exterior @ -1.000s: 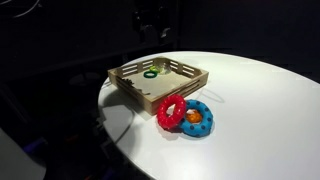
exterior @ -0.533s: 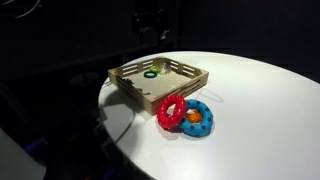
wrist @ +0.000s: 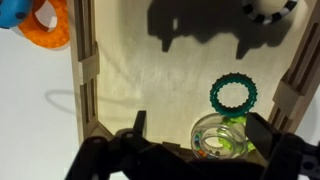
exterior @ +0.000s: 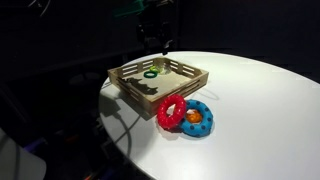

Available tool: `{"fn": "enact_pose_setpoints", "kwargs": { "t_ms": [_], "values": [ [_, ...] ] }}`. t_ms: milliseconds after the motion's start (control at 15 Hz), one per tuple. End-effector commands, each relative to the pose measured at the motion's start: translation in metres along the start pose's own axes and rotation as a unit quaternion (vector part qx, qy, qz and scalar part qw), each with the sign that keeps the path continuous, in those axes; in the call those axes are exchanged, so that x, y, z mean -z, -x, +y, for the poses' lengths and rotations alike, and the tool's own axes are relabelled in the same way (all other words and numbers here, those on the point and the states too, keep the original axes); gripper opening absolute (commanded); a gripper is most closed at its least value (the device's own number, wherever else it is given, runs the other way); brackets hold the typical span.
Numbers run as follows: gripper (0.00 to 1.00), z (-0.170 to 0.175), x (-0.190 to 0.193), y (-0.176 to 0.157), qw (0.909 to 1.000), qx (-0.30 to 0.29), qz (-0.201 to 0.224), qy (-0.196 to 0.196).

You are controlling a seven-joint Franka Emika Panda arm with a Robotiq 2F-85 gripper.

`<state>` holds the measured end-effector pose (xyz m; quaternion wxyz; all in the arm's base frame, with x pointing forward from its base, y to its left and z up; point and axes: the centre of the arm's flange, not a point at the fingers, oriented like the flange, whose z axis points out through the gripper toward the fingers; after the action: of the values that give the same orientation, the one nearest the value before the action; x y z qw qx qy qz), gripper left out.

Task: Put the green ring on the table

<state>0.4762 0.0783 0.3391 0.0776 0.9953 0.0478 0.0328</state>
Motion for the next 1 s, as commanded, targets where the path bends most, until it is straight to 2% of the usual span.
{"fn": "enact_pose_setpoints", "kwargs": {
  "t_ms": [0,533,933],
  "values": [
    [1.0,-0.008,-0.022,-0.003,0.9998,-0.007,0.018,-0.002],
    [1.0,-0.013,-0.063,-0.003,0.9993,-0.004,0.018,-0.034],
    [1.0,-0.015,-0.085,-0.005,0.9991,-0.008,0.008,-0.042]
  ]
}}
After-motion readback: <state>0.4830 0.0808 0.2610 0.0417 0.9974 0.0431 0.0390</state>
